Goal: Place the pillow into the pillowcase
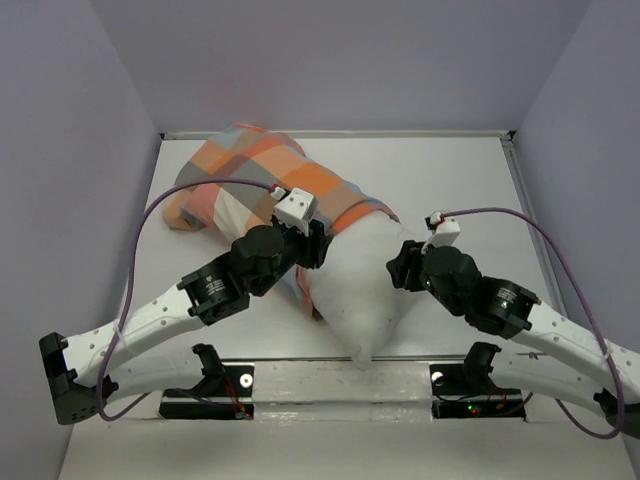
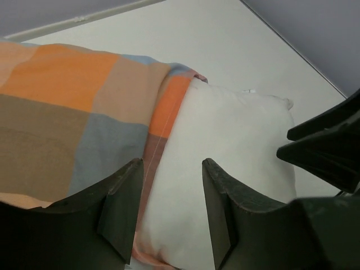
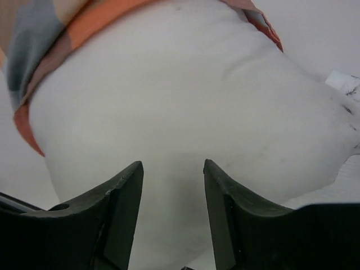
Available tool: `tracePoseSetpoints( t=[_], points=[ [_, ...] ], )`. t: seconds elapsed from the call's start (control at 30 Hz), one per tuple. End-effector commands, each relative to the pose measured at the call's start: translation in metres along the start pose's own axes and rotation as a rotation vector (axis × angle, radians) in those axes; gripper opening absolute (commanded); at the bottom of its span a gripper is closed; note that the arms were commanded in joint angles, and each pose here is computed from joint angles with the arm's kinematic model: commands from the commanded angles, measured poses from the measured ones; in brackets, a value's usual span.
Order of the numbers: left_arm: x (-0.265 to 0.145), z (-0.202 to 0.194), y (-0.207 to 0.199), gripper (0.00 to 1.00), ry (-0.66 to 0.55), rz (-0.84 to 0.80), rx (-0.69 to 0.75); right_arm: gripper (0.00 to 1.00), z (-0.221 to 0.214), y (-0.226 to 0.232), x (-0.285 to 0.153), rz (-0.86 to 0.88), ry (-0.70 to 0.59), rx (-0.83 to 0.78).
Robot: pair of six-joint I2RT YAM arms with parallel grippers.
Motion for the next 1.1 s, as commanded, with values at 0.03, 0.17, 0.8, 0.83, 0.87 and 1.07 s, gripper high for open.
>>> tracePoseSetpoints(
  t=[0.03,0.17,0.8,0.83,0.87,1.07],
  points=[
    [-0.004,-0.018,-0.007,0.56,-0.035,0.038,-0.014,0.48,-0.003,0.001,0.036,0.170,0.088,0.090],
    [-0.004,-0.034,-0.008,0.56,0.004,0.030,0.005,0.28,0.008,-0.013,0.054,0.130,0.062,0.116],
    [0.027,-0.064,-0.008,0.70,0.128,0.191,0.145,0.01,0.065,-0.016,0.088,0.181,-0.032,0.094],
    [0.028,-0.065,-0.008,0.69,0.138,0.203,0.153,0.01,0.066,-0.016,0.084,0.188,-0.039,0.094],
    [0.030,-0.068,-0.008,0.66,0.151,0.210,0.162,0.01,0.065,-0.017,0.083,0.190,-0.037,0.097],
    [0.037,-0.080,-0.004,0.54,0.212,0.304,0.195,0.01,0.064,-0.014,0.066,0.245,-0.010,0.088]
  ],
)
Point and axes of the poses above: each gripper's point midway between its finger pads, its own x axis out along the fingers, its own y axis along the line the jaws close on, z = x × y, the point moved 10 cm from there along -x, back along the fingers, and after that the axes turned 15 degrees about x, right-handed, at the moved point
